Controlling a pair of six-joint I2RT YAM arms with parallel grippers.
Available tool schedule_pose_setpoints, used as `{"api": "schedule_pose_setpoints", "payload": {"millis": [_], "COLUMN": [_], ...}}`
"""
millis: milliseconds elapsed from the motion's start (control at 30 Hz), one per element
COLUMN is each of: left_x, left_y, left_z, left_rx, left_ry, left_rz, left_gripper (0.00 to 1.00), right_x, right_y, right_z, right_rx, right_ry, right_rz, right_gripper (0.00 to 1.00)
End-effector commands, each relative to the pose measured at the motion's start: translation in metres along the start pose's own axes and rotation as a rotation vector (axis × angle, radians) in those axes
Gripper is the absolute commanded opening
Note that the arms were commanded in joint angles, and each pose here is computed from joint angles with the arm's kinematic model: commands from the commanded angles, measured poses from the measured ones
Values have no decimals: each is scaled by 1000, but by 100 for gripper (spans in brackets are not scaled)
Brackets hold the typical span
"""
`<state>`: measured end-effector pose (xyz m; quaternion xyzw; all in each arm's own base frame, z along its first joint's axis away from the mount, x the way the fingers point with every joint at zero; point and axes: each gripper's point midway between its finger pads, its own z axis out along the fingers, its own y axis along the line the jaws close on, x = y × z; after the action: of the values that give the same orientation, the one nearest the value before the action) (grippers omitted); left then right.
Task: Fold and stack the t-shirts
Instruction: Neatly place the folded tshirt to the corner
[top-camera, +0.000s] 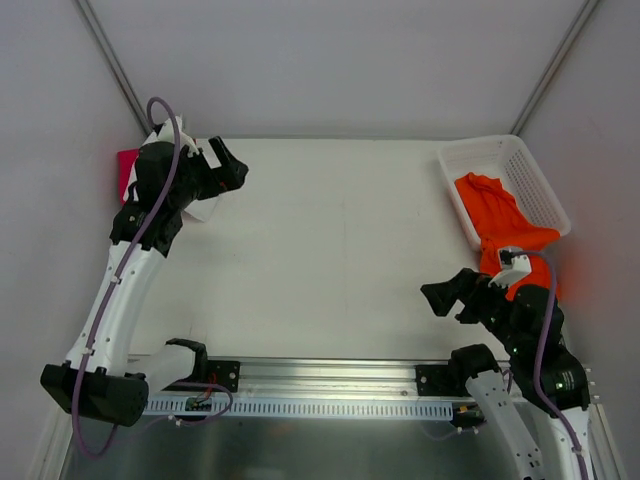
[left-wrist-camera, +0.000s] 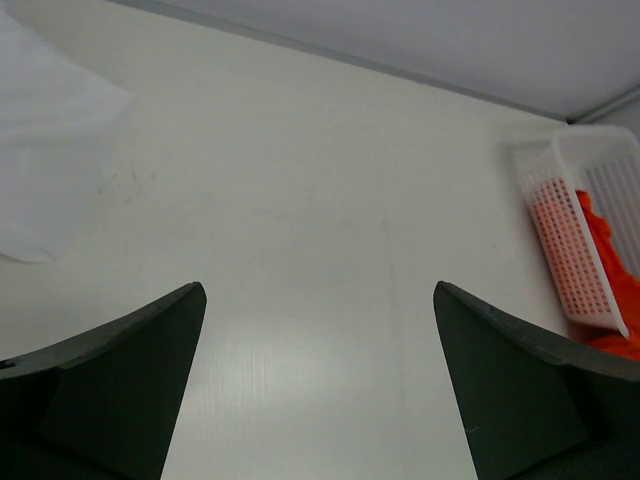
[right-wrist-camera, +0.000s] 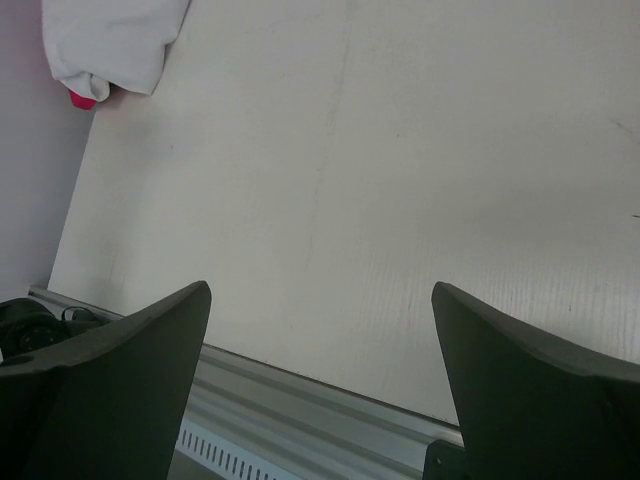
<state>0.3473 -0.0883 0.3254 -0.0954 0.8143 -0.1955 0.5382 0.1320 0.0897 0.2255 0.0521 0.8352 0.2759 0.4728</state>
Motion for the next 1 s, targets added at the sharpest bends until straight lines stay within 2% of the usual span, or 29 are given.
{"api": "schedule_pose_setpoints", "payload": {"millis": [0, 100, 200, 300, 433, 533, 633, 700, 733, 800, 833, 900, 967], "left_x": [21, 39, 52, 59, 76, 73, 71, 74, 68, 74, 67, 74, 76], "left_y": [-33, -44, -49, -36, -6, -2, -15, -22, -28, -40, -48, -52, -58], "left_z": [-27, -42, -55, -59, -52, -54, -61, -64, -68, -71, -77, -79, -82], "left_rx": [197, 293, 353, 301, 184, 163, 227, 282, 318, 401, 443, 469, 506], "left_ry": [57, 121, 163, 140, 130, 105, 89, 81, 40, 38, -6, 8, 20], "left_rz": [36, 65, 118, 164, 186, 179, 167, 173, 186, 168, 152, 69, 63], "left_gripper": [99, 99, 99, 99, 99, 99, 99, 99, 99, 99, 99, 99, 99], "right_x": [-7, -8, -14, -26, -24, -14, -20, -21, -22, -19, -23, -45, -65], "right_y": [11, 20, 42, 62, 38, 37, 60, 70, 76, 74, 75, 80, 83], "right_z": [-20, -24, -25, -24, -1, 9, 16, 34, 35, 46, 47, 43, 42], "right_rx": [-35, -79, -200, -294, -188, -243, -399, -474, -493, -451, -442, -406, -413], "right_ry": [-33, -42, -66, -90, -81, -94, -144, -126, -97, -1, 10, -27, -130], "right_rz": [-11, -3, 0, 13, -27, -95, -83, 23, 44, 53, 17, 6, 37], "right_gripper": [98, 99, 99, 99, 99, 99, 99, 100, 99, 99, 100, 99, 99]}}
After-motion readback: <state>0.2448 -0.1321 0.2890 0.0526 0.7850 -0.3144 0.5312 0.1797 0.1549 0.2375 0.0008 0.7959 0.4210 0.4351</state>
